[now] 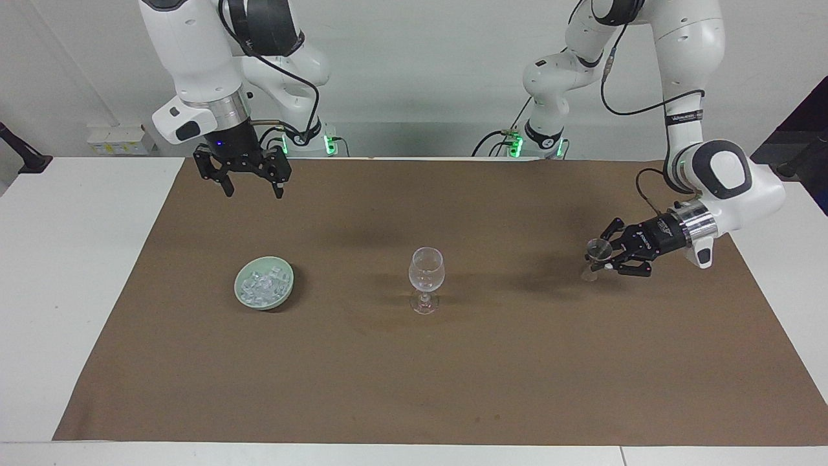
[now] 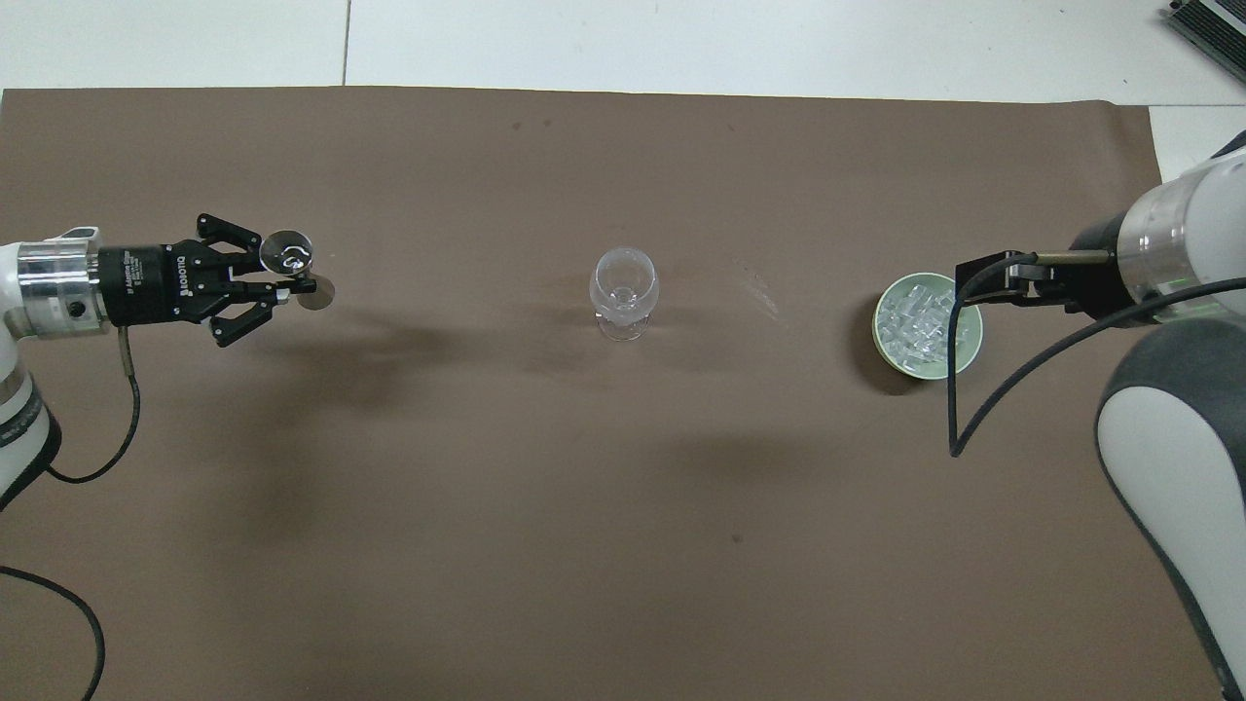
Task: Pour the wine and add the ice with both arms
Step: 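Move the dark cup over the clear glass with the left gripper, then tilt the dark cup over the clear glass to pour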
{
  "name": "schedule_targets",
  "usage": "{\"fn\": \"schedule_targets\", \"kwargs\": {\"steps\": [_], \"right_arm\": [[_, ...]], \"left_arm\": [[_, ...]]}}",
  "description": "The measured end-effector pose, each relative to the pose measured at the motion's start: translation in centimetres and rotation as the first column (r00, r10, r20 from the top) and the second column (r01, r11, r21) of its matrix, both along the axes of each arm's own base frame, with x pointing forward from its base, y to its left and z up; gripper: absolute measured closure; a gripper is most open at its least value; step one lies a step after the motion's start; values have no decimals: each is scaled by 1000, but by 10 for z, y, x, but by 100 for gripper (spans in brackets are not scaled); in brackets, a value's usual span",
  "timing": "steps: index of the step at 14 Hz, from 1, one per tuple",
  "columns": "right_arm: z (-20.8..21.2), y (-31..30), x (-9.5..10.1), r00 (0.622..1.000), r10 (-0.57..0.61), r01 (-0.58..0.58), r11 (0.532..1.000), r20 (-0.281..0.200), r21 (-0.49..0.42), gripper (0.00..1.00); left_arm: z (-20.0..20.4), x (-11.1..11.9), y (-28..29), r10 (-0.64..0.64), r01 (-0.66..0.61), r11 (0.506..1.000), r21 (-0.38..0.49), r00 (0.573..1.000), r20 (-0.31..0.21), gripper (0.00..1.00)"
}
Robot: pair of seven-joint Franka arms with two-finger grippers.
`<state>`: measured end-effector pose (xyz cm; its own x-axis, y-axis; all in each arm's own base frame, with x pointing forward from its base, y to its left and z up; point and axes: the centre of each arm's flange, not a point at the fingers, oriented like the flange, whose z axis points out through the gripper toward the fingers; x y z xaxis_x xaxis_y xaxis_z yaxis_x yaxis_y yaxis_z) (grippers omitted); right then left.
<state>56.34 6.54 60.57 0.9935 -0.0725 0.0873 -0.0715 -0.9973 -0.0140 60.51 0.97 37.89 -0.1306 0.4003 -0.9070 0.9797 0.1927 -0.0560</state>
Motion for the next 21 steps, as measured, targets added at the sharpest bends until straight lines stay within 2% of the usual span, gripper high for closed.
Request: {"fn": "schedule_targets", "kwargs": {"steps": [4, 8, 11, 15, 19, 21], "right_arm": [[0, 0, 0, 1000, 0, 0, 1000, 0, 0, 0], [0, 0, 0, 1000, 0, 0, 1000, 0, 0, 0], [0, 0, 0, 1000, 0, 0, 1000, 0, 0, 0], [0, 0, 0, 1000, 0, 0, 1000, 0, 0, 0], [0, 0, 0, 1000, 0, 0, 1000, 0, 0, 0], [0, 0, 0, 1000, 0, 0, 1000, 0, 0, 0]], "left_arm": [[3, 7, -42, 61, -63, 996, -59, 997, -45, 76], [8, 10, -96, 86, -88, 996, -27, 993, -79, 76], [27, 1, -162, 69, -68, 998, 17, 996, -51, 76], [41, -23, -246, 26, -26, 998, 62, 1000, -10, 76], [48, -35, -273, -9, 9, 998, 69, 1000, 5, 76], [47, -37, -276, -30, 27, 994, 106, 999, 25, 76]]}}
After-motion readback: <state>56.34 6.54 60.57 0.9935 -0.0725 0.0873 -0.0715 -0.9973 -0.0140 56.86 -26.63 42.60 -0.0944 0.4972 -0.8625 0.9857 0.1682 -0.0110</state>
